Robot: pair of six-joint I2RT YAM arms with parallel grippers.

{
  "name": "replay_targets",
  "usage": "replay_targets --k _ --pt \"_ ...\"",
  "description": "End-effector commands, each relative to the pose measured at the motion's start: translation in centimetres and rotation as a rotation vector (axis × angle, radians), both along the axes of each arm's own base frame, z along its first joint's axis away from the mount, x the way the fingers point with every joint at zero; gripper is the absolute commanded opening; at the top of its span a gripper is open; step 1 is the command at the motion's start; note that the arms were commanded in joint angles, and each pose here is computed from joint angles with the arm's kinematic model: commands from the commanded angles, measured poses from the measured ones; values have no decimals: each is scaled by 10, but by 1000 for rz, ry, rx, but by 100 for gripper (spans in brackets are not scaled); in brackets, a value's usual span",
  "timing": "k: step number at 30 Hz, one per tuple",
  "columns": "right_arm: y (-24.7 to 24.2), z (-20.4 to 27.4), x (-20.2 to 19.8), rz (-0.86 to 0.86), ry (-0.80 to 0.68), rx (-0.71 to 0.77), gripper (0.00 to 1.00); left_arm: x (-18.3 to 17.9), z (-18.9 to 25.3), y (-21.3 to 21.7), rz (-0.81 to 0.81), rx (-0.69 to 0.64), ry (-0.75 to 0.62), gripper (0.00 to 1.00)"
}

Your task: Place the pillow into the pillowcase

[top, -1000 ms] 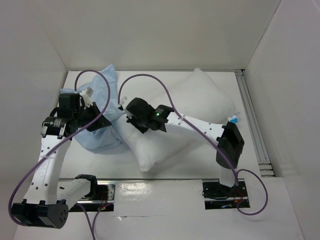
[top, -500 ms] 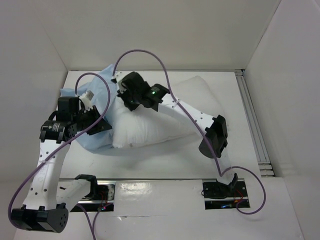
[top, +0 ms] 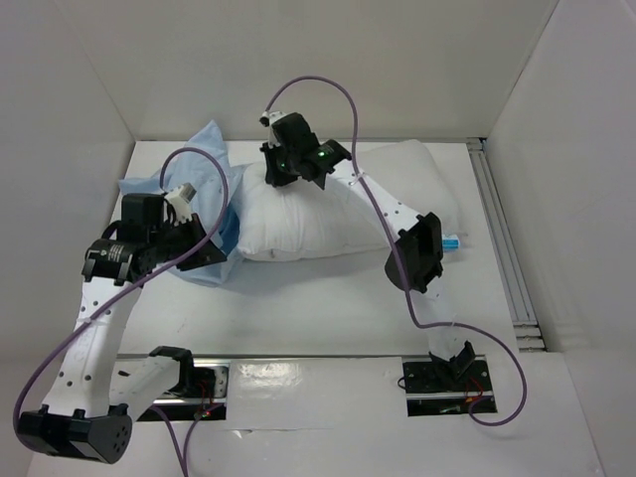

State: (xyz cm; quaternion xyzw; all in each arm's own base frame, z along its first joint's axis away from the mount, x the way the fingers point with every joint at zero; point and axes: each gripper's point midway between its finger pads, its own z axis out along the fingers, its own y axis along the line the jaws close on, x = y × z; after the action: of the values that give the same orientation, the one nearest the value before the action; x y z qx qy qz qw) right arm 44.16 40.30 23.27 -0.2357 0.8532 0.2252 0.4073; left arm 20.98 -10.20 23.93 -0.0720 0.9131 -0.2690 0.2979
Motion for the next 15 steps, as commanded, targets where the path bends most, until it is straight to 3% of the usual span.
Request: replay_targets --k 1,6,15 --pt "17 18 23 -112 13 167 0 -8 20 -16 -102 -45 -54 0" --pt "26 13 28 -166 88 262 0 -11 11 -25 -166 -66 -25 0" --pt "9 67 10 -186 32 360 0 -11 -16 -16 -149 -4 49 0"
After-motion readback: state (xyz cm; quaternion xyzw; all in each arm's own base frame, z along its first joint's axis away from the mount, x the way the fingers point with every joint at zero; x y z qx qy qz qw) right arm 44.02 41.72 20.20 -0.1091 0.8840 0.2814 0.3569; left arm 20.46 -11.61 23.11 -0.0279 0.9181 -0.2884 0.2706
